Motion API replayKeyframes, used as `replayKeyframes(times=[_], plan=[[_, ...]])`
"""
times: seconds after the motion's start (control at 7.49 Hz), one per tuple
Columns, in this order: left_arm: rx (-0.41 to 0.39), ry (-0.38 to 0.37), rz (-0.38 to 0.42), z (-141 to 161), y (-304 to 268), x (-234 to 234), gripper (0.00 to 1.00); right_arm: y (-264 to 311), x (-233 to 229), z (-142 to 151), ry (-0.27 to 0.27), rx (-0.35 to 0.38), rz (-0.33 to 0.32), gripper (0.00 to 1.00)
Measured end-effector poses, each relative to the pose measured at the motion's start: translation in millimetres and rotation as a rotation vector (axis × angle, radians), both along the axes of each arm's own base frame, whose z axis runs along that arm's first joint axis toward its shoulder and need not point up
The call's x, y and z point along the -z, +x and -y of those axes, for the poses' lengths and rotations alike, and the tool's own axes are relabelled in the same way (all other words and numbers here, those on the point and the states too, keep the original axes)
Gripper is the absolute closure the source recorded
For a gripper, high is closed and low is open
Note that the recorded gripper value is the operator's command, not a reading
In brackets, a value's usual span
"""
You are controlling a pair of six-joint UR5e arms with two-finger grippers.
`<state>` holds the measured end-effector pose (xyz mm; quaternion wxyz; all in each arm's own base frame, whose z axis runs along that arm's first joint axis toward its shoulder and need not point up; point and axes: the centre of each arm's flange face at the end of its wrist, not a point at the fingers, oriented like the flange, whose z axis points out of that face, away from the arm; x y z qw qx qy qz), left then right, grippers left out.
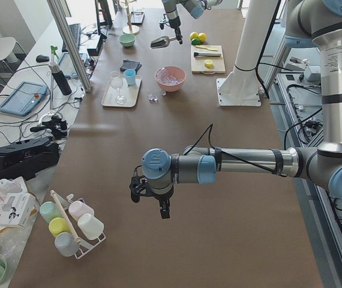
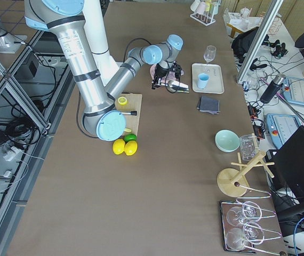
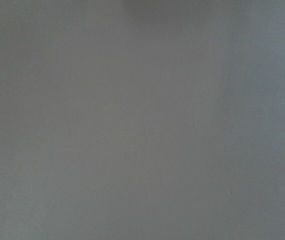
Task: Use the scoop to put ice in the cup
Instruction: 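Carry the empty scoop back toward its spot beside the bowl, then lower the scoop onto the table with the right gripper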
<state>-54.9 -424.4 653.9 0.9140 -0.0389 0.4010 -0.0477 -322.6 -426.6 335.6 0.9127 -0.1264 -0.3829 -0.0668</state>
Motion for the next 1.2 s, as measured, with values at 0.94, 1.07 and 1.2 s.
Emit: replayKeyframes(times=[0.94, 1.07, 1.2], plan=[[0.019, -0.021, -0.002, 11.1, -8.4, -12.1, 0.02, -41.9, -105.8, -33.3, 0.039, -0.149, 0.082, 1.00], [0.020, -0.022, -0.002, 10.9, -8.7, -12.8, 0.02, -46.1, -108.2, -36.0, 0.042, -0.147, 0.082, 1.00], [0.020, -0.023, -0.002, 10.8, -8.7, -13.0, 0.02, -48.9, -109.7, -37.9, 0.047, -0.144, 0.080, 1.00]])
